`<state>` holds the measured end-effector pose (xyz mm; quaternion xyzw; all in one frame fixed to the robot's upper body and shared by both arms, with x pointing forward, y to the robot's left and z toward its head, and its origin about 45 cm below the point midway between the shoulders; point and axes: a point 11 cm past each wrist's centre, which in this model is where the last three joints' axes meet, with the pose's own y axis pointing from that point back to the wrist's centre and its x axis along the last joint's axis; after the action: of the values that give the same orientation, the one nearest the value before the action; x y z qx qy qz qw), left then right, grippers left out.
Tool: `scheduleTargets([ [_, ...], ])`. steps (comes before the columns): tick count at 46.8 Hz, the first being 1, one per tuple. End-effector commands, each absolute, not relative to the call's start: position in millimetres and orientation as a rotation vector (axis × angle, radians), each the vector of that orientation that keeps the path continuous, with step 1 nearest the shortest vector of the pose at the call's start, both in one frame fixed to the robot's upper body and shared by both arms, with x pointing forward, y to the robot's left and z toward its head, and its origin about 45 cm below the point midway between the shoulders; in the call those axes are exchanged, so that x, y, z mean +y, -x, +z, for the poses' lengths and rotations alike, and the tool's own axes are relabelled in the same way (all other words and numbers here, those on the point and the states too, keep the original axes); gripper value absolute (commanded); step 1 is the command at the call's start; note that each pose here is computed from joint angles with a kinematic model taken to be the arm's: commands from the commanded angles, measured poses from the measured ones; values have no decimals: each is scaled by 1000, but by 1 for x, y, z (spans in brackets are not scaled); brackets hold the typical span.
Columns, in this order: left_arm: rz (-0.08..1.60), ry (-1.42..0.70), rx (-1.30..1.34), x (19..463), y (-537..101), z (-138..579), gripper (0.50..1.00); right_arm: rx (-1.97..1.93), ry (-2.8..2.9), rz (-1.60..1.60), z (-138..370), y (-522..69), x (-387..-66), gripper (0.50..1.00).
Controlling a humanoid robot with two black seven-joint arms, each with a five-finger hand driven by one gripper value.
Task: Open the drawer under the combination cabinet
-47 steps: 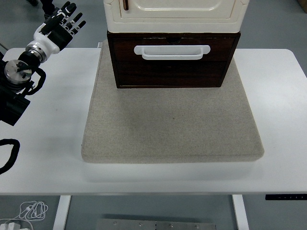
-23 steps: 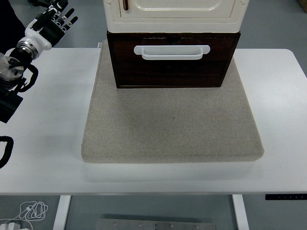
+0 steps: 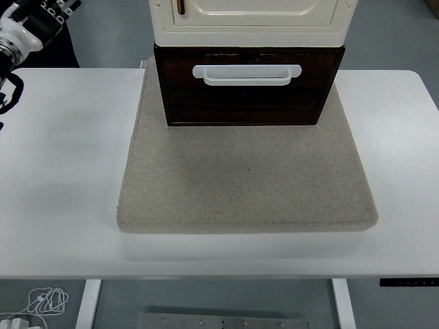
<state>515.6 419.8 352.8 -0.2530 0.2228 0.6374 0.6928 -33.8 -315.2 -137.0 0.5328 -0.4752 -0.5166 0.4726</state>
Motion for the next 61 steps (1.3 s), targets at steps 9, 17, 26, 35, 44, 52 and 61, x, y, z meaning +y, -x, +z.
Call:
scheduleTargets([
  [9,1464,562,267,450,-513,461,1000,-1163,-1304,-1265,-137,34,-315,926],
  [17,1395,562,87,446,-494,538,1000,-1163,-1304,-1265,-137,34,-315,926],
  [26,1262,548,-123,413,-460,620,1000,-1163,-1304,-1265,-137,34,-315,926],
  [35,1204,414,-299,362,-443,661,1000,-1163,-1304,-1265,-137,34,-315,926],
  [44,1090,310,-412,307,-424,678,1000,-1163,-1304,-1265,-137,34,-315,926],
  [52,988,244,-482,269,-405,686,1000,-1164,-1305,-1264,-137,34,-315,926],
  [61,881,115,-529,225,-390,669,1000,-1163,-1304,-1265,-137,34,-315,926],
])
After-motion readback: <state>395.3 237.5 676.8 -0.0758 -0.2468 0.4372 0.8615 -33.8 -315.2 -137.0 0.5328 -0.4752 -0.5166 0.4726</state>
